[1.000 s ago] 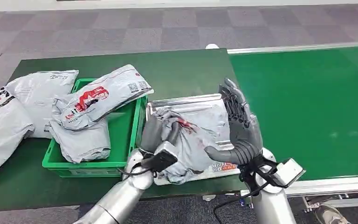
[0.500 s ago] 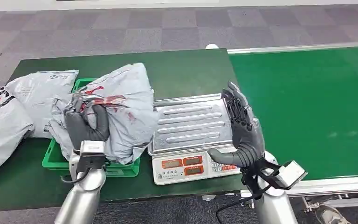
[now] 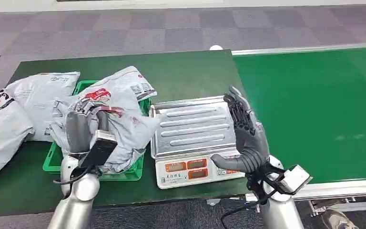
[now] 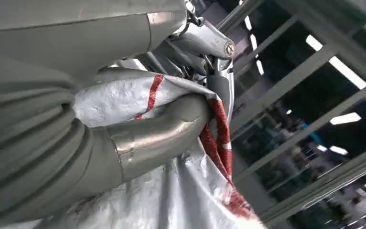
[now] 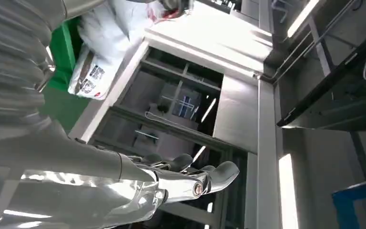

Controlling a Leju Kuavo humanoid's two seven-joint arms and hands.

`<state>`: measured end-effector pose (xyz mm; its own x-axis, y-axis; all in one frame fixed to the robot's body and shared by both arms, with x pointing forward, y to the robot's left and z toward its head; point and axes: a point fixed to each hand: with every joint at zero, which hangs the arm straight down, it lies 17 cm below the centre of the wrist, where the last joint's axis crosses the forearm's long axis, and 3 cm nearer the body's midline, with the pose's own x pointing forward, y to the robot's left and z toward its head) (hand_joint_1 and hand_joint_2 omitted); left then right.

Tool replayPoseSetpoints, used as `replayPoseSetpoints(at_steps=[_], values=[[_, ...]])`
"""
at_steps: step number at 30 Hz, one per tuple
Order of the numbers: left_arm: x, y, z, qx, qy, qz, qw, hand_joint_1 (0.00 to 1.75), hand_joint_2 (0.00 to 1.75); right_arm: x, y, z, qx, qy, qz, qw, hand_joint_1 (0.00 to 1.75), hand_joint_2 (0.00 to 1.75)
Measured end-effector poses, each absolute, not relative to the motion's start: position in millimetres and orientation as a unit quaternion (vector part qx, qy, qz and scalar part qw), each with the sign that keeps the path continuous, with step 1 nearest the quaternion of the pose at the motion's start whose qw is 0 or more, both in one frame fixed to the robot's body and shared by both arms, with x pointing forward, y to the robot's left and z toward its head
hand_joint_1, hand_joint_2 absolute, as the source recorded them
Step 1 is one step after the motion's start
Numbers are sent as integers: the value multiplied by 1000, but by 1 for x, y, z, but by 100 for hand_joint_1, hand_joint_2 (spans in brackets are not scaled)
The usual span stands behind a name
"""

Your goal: Moved the parcel from conveyor to table for the left to box.

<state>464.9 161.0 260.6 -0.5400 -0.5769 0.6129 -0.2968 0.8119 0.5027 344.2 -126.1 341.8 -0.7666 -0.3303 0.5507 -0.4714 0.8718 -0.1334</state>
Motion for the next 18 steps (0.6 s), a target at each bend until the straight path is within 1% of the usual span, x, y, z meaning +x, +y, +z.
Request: replayPoseSetpoints(at_steps=[10,11,12,15,18], values=[[471,160,238,252,-848,-186,428,175,175,344,-126,341,215,-930,133,266,0,175],[471,159,237,252,-847,-187,430,42,175,344,-126,341,215,-930,133,266,0,175],[473,158,233,249,-842,-194,437,0,175,344,-126,341,215,-930,134,266,0,175],[483,145,203,224,-807,-247,488,0,175,345,-124,339,215,-927,140,272,0,175],[486,141,192,214,-803,-252,496,0,175,345,-122,338,218,-925,145,275,0,175]])
